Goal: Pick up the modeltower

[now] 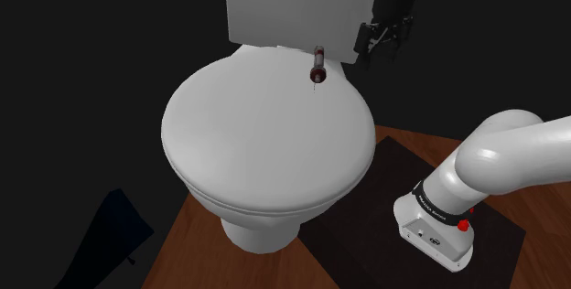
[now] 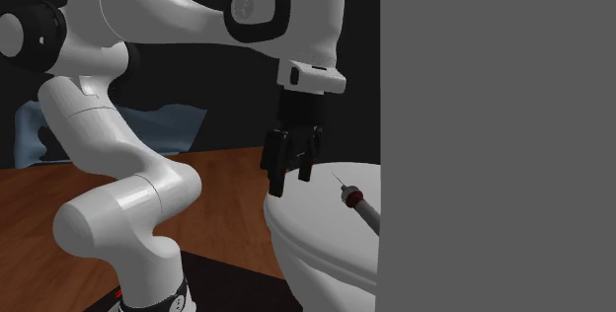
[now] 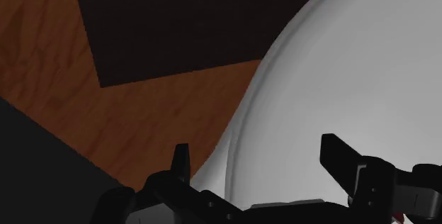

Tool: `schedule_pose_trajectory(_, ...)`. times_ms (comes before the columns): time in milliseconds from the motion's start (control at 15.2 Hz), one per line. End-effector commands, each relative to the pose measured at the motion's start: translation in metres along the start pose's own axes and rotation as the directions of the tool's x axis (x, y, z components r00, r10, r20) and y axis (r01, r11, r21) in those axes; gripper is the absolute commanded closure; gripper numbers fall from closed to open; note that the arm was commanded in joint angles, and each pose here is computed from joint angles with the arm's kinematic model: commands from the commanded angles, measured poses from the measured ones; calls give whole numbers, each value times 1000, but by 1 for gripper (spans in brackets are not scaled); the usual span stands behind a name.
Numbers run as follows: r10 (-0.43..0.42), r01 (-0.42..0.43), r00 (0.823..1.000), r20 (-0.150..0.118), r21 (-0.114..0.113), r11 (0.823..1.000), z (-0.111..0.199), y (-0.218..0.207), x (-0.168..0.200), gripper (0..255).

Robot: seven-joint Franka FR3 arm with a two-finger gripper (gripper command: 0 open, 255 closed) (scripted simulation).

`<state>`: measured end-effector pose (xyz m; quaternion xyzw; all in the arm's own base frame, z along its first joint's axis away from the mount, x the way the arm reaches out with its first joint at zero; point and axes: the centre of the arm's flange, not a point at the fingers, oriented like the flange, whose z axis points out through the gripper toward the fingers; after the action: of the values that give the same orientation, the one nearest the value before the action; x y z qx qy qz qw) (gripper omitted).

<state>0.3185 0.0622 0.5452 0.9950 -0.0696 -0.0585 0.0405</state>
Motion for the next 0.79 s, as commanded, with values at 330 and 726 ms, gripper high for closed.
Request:
schedule_pose_trajectory(330,338,-335,941,-7,131,933,-5,-60,42,0)
schedule_pose_trajectory(726,473,-465,881,3,186,866,1,-80,68,0)
